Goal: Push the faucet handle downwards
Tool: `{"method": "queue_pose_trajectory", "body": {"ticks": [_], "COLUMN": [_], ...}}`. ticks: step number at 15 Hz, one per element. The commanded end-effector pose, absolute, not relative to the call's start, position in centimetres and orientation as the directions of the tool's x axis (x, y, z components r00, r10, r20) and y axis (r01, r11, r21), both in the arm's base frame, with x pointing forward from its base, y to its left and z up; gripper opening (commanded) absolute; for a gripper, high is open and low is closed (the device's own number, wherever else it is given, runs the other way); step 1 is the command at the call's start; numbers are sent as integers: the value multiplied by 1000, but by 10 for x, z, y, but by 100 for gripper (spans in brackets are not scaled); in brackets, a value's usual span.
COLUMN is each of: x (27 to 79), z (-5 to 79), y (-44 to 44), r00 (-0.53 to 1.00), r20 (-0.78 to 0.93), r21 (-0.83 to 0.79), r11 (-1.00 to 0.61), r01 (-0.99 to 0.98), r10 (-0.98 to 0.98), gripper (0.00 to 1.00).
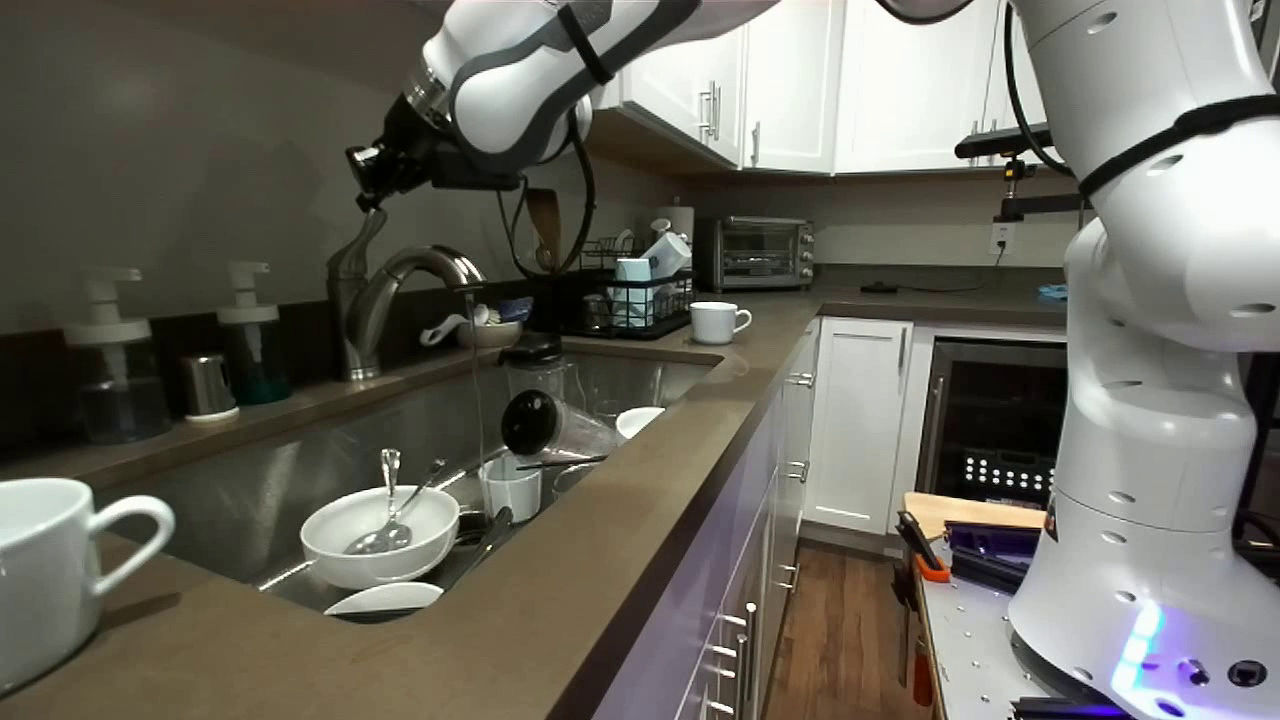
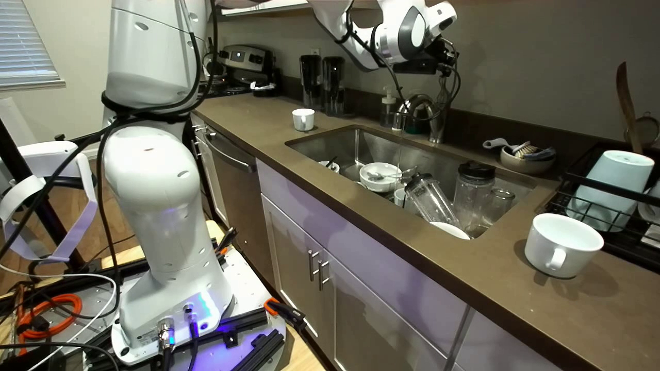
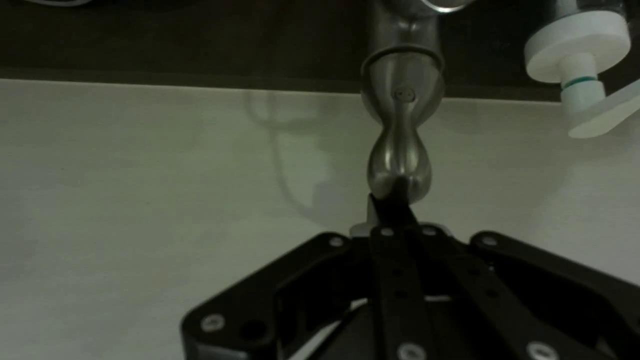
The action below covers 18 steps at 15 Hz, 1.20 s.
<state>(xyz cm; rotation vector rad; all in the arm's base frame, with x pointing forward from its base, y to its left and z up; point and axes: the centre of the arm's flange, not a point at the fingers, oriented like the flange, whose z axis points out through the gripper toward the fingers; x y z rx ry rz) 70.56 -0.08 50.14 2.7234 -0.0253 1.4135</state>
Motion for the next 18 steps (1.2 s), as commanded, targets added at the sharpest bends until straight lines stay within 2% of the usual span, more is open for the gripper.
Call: {"method": "queue_pose_trajectory", "body": {"ticks": [1,11,18], "x": [692,670,672], "z": [496,490,492], "y": [9,13,11], "r00": [571,547,559], "r20": [821,837,829], "r21": [45,26,34], "r11": [-997,-996,-996], "r01": [-58,-83,-83], "r10": [4,-24,-18], "gripper": [1,1,1]}}
